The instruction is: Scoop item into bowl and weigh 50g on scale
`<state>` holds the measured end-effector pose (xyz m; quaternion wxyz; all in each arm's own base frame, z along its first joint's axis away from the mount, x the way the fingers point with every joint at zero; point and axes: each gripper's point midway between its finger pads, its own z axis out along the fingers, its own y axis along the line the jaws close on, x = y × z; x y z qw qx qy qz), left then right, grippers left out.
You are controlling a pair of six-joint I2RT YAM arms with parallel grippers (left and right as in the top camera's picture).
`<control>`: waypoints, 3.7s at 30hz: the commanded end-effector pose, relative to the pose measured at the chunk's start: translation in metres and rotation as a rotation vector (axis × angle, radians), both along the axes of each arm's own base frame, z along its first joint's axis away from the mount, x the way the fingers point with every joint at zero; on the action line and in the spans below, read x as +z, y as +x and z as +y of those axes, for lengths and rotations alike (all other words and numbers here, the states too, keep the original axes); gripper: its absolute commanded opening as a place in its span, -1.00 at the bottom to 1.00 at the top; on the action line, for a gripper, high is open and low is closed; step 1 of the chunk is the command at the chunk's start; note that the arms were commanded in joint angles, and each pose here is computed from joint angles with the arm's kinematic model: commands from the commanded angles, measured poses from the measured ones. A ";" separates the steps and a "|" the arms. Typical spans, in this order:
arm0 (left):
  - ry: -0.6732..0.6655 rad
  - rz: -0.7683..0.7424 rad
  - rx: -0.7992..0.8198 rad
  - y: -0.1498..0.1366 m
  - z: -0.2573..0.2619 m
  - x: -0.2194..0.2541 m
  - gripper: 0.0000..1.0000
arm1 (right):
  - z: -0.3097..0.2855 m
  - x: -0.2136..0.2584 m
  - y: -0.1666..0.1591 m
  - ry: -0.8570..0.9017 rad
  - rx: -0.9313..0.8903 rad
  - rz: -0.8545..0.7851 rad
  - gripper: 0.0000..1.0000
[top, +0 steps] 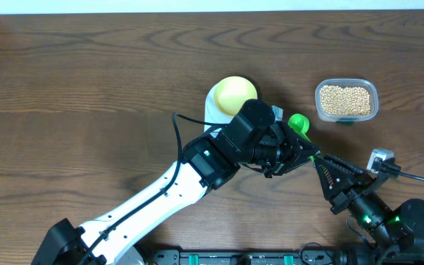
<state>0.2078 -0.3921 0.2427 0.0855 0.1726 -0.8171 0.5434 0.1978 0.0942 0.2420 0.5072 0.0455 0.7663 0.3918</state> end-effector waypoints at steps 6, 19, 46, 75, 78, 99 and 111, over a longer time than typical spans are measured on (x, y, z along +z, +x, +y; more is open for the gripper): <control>-0.014 0.003 0.009 -0.001 -0.001 0.006 -0.63 | -0.002 0.004 0.001 -0.002 -0.010 -0.006 -0.45; -0.014 0.004 -0.009 -0.008 -0.005 0.006 -0.63 | -0.001 0.003 0.000 -0.001 -0.007 -0.003 -0.53; -0.015 0.011 -0.008 -0.009 -0.005 0.006 -0.26 | -0.004 0.004 0.003 0.046 -0.039 0.028 -0.98; 0.034 -0.107 0.111 0.028 0.010 0.000 -0.31 | -0.010 0.002 0.005 0.604 -0.195 0.393 -0.97; 0.034 -0.107 0.112 0.028 0.010 0.000 -0.31 | -0.005 0.002 0.002 0.638 -0.169 0.425 -0.98; 0.070 -0.157 0.146 0.037 0.014 -0.005 -0.60 | 0.001 0.004 -0.001 0.682 -0.141 0.464 -0.97; 0.081 -0.151 0.171 0.045 0.021 -0.007 -0.63 | 0.002 0.004 -0.001 0.698 -0.137 0.478 -0.97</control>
